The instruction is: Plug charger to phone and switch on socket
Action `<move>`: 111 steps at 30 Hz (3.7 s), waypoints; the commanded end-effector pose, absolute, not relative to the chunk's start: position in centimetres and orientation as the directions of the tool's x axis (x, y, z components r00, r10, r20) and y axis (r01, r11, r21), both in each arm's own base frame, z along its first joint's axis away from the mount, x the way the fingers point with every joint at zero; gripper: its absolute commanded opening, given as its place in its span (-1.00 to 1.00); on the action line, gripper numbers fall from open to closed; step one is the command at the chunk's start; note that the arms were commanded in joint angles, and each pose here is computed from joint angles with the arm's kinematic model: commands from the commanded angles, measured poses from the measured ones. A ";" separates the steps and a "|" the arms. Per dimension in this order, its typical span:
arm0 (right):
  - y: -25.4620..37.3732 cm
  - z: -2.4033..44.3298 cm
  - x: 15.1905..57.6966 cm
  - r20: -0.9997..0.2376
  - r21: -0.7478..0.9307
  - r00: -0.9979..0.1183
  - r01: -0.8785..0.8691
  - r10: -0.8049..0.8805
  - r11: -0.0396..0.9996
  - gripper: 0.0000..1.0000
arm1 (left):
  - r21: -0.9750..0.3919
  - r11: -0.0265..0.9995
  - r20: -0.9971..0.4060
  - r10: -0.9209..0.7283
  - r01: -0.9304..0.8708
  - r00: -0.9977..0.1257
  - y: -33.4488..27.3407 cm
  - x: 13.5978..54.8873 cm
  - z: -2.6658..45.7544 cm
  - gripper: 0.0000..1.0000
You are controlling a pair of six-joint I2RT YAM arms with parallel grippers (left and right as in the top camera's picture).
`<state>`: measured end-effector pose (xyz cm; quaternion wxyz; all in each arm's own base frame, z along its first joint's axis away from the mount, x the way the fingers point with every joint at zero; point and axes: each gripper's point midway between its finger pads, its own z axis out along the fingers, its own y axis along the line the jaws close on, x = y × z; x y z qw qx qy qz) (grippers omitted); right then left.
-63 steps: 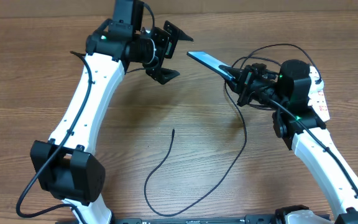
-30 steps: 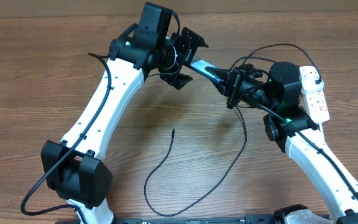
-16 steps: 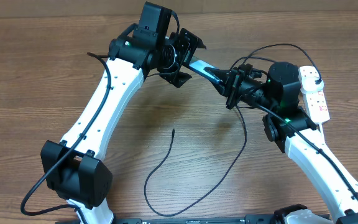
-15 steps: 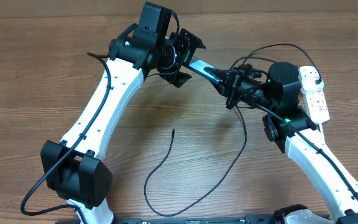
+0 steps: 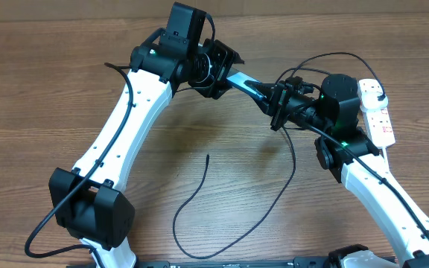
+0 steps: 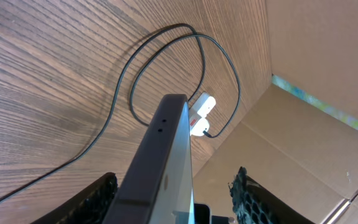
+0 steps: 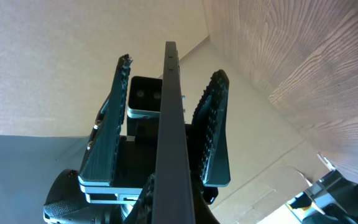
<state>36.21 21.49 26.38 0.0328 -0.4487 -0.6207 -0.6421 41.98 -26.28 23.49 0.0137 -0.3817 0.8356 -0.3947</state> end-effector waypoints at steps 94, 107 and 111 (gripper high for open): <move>22.6 29.0 36.0 0.550 0.829 -0.678 0.514 0.487 -0.221 0.64 | -0.689 0.413 0.199 -0.683 -0.596 -0.703 -26.3 42.4 24.5 -0.91; 21.0 27.8 36.7 0.338 0.930 -0.752 0.359 0.566 -0.078 1.00 | -0.723 0.419 0.245 -0.589 -0.549 -0.771 -20.8 43.2 25.0 -0.92; 20.6 27.7 36.6 0.279 0.949 -0.782 0.313 0.558 -0.037 1.00 | -0.767 0.428 0.226 -0.518 -0.479 -0.825 -20.3 43.1 25.8 -0.92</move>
